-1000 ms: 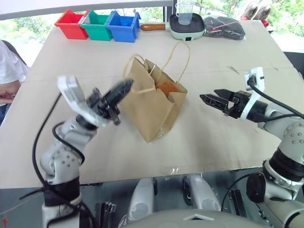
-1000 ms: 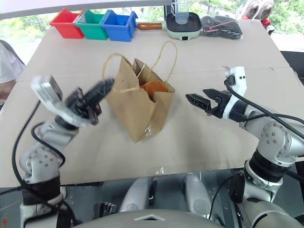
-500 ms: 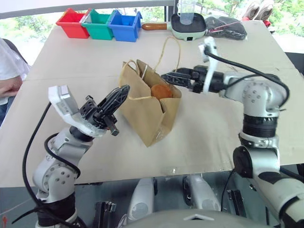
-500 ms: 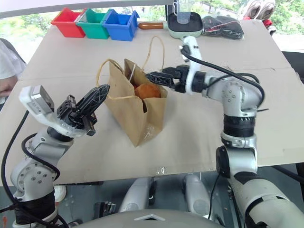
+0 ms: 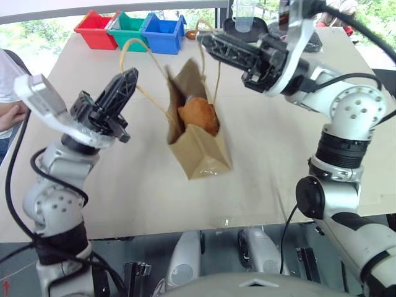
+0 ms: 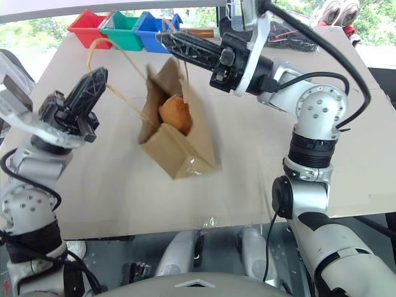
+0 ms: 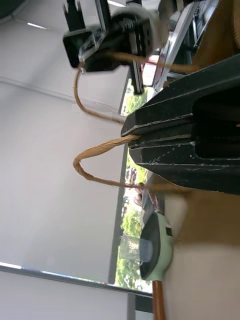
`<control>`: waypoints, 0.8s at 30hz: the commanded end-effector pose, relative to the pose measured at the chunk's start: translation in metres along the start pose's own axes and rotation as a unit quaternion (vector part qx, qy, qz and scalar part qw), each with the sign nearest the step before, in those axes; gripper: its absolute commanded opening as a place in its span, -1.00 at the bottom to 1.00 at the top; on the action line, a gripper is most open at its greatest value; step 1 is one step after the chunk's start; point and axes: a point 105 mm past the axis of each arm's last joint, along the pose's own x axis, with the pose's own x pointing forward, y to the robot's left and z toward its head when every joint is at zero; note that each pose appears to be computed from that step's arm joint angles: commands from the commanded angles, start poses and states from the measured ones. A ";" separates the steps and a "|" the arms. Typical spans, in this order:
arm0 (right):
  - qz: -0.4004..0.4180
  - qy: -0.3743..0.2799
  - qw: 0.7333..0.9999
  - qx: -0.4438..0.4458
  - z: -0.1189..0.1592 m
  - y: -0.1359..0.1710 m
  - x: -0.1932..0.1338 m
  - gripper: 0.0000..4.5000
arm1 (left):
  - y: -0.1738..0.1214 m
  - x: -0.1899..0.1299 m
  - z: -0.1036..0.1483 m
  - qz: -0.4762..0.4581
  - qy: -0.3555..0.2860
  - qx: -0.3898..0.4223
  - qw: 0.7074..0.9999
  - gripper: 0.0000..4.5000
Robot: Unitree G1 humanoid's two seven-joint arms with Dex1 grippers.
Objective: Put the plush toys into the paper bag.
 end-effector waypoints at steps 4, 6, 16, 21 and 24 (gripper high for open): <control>-0.117 0.000 0.992 -0.055 -0.008 -0.010 -0.019 -0.98 | 0.022 0.026 -0.022 -0.028 0.063 0.037 0.997 -1.00; -0.177 0.041 0.980 -0.078 -0.027 -0.027 -0.032 -0.98 | 0.027 0.027 -0.043 -0.034 0.106 0.042 0.993 -1.00; -0.212 0.123 0.963 -0.115 -0.037 -0.022 -0.091 -0.09 | 0.030 0.018 -0.032 -0.056 0.117 -0.005 0.992 -0.70; -0.210 0.207 0.948 -0.119 -0.052 0.004 -0.122 -0.09 | 0.014 -0.020 -0.032 -0.036 0.159 -0.042 0.986 0.23; -0.233 0.258 0.926 -0.148 -0.072 -0.001 -0.133 -0.09 | 0.000 -0.042 -0.048 -0.029 0.209 -0.039 0.977 0.83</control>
